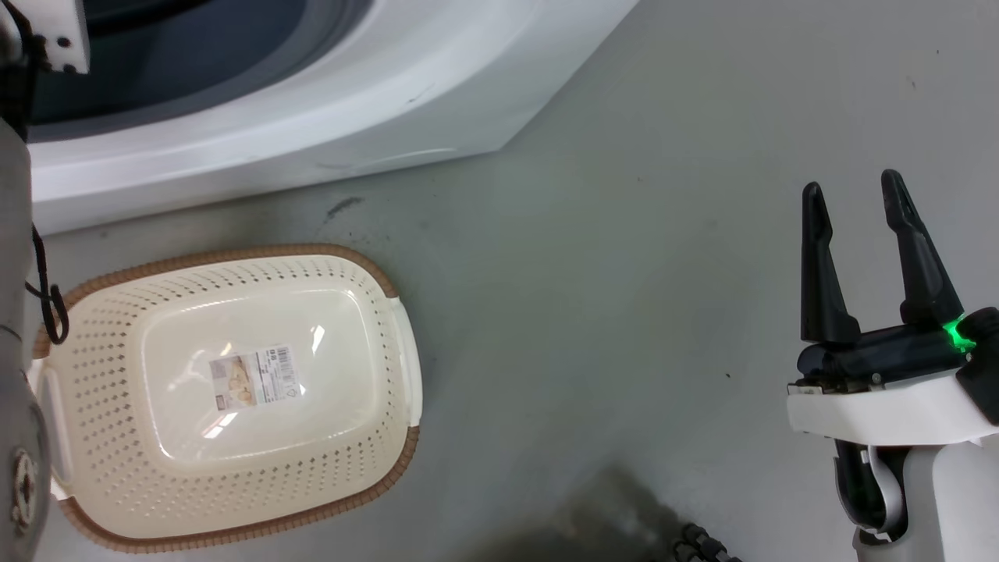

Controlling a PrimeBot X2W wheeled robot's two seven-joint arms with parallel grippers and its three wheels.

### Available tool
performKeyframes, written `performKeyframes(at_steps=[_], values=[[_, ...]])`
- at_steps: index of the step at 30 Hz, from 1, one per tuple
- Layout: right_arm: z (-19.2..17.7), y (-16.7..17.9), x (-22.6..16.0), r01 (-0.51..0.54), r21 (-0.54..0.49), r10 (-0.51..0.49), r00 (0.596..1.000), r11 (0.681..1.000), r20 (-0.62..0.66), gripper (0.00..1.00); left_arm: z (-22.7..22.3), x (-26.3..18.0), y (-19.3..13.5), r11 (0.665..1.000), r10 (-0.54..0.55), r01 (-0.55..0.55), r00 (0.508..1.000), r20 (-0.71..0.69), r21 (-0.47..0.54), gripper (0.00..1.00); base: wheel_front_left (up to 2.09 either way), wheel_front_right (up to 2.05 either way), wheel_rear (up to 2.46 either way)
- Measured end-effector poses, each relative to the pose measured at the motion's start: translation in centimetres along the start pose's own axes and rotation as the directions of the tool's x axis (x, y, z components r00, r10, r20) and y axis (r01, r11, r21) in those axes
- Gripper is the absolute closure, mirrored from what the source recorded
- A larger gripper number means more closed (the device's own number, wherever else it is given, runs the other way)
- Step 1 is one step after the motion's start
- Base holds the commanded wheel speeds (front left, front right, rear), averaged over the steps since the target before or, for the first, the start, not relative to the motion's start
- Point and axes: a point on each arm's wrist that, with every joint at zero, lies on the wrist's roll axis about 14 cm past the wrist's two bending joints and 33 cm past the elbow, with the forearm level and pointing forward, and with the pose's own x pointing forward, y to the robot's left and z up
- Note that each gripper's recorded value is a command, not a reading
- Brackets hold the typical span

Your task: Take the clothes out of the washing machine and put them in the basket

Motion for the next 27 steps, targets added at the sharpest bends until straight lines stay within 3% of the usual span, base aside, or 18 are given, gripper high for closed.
performKeyframes(at_steps=[7, 12, 13, 14, 20, 27], values=[[-1.9, -0.5, 0.9, 0.011, -0.01, -0.012, 0.999, 1.0, -0.041, 0.0, -3.0, 2.8, -0.1, 0.998, 0.003, 0.007, 0.984, -0.176, 0.058, 0.0, 0.0, 0.0, 0.0], [-2.1, -0.4, 0.9, 0.01, -0.005, -0.01, 0.999, 1.0, -0.046, 0.0, -3.2, 3.0, 0.2, 0.998, 0.017, -0.004, 0.976, -0.215, 0.062, 0.0, 0.0, 0.0, 0.0], [-2.1, -0.4, 0.9, 0.01, -0.005, -0.01, 0.999, 1.0, -0.046, 0.0, -3.3, 3.0, 0.1, 0.998, 0.015, -0.001, 0.976, -0.218, 0.064, 0.64, 0.0, 0.0, 0.0], [-2.1, -0.4, 0.9, 0.009, -0.005, -0.01, 0.999, 1.0, -0.046, 0.0, -3.3, 3.0, 0.0, 0.998, 0.012, 0.003, 0.975, -0.22, 0.067, 1.0, 0.0, 0.0, 0.0], [-2.0, -0.5, 1.0, 0.013, -0.004, -0.013, 0.999, 1.0, -0.043, 0.0, -2.9, 3.0, 0.0, 0.998, 0.007, 0.006, 0.98, -0.201, 0.06, 1.0, 0.0, 0.0, 0.0], [-1.2, -0.4, 1.0, 0.011, -0.001, -0.011, 1.0, 1.0, -0.02, 0.0, -0.2, 2.1, -0.1, 0.999, -0.002, 0.005, 0.996, -0.087, 0.042, 1.0, 0.0, 0.0, 0.0]])
